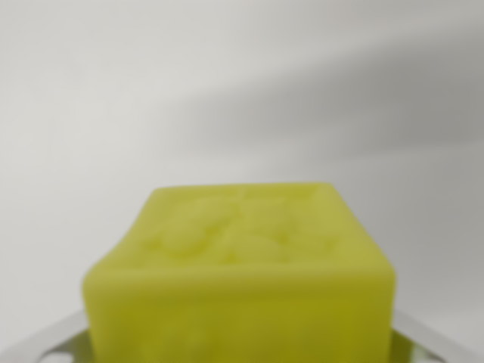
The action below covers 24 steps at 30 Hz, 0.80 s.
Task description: Pick yellow cube
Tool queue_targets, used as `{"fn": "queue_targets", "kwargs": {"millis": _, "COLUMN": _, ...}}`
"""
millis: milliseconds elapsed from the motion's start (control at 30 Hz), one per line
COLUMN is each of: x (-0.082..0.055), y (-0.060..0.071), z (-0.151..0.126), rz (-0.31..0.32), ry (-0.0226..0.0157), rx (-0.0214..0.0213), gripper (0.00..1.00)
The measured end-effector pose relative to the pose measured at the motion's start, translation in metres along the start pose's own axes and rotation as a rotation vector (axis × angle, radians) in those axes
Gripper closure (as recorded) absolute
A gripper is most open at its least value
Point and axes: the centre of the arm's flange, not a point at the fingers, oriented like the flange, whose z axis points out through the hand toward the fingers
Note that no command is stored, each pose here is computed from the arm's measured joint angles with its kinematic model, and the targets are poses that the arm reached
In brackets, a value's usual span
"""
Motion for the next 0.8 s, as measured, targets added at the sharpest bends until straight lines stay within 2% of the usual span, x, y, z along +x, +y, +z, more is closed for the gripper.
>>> {"fn": "queue_targets", "kwargs": {"millis": 800, "x": 0.0, "y": 0.0, "z": -0.06, "rz": 0.0, "ry": 0.0003, "rx": 0.0002, "gripper": 1.0}}
